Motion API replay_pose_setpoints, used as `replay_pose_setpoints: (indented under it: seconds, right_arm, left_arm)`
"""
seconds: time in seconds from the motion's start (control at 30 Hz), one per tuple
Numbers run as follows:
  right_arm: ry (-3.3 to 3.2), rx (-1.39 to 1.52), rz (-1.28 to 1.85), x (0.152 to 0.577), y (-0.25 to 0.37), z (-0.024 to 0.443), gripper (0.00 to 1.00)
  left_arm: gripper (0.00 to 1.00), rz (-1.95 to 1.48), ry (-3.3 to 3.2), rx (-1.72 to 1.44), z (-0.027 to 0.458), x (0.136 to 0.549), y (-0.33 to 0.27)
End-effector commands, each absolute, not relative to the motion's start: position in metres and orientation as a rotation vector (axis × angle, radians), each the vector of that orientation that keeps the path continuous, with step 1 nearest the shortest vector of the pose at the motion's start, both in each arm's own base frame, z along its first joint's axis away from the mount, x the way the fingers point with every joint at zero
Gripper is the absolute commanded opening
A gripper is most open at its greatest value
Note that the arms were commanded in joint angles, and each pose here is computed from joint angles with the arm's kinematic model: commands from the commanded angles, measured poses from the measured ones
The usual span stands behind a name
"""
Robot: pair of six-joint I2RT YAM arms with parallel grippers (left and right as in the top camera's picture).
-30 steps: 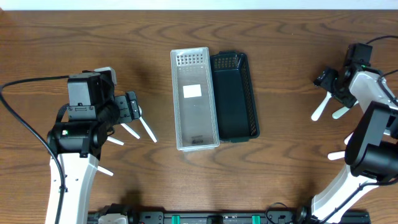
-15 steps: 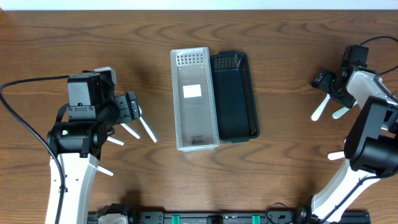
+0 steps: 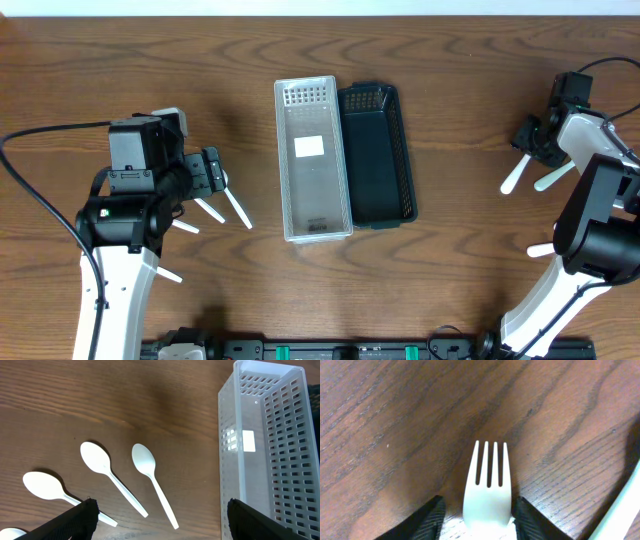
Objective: Pack container
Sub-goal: 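Carry the fork into the dark green basket and release it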
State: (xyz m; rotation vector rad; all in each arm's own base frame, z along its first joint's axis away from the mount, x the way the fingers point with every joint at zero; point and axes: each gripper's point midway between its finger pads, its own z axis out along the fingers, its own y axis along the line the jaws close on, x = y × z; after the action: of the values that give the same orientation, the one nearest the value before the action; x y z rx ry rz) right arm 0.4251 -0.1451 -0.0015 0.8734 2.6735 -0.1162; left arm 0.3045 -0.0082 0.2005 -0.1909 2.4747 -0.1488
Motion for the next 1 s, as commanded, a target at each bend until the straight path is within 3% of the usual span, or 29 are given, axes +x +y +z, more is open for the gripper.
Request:
replay_pose_setpoints:
  seconds: [0.0,0.3,0.6,0.97]
  right_arm:
    - [2.703,0.889,-0.095,0.4219,-0.1435,-0.0136,0.45]
    - [2.696,0.888,-0.097,0.4232,-0.1447,-0.0130,0.43]
    - [2.675,0.883,-0.096,0.4279,-0.1462,-0.0113,0.34]
    - [2.664,0.881,-0.104,0.4298,-0.1479,-0.0103,0.14]
  left_arm:
    - [0.84,-0.147,2.455,-0.171,0.2102,0.3065,-0.0088]
    - [0.84,-0.148,2.457,-0.172,0.2100,0.3062,-0.0088]
    - [0.84,-0.147,2.476,-0.173,0.2070,0.3025,-0.0089]
    - [0.84,-0.146,2.478,-0.174,0.2067,0.3021,-0.0089]
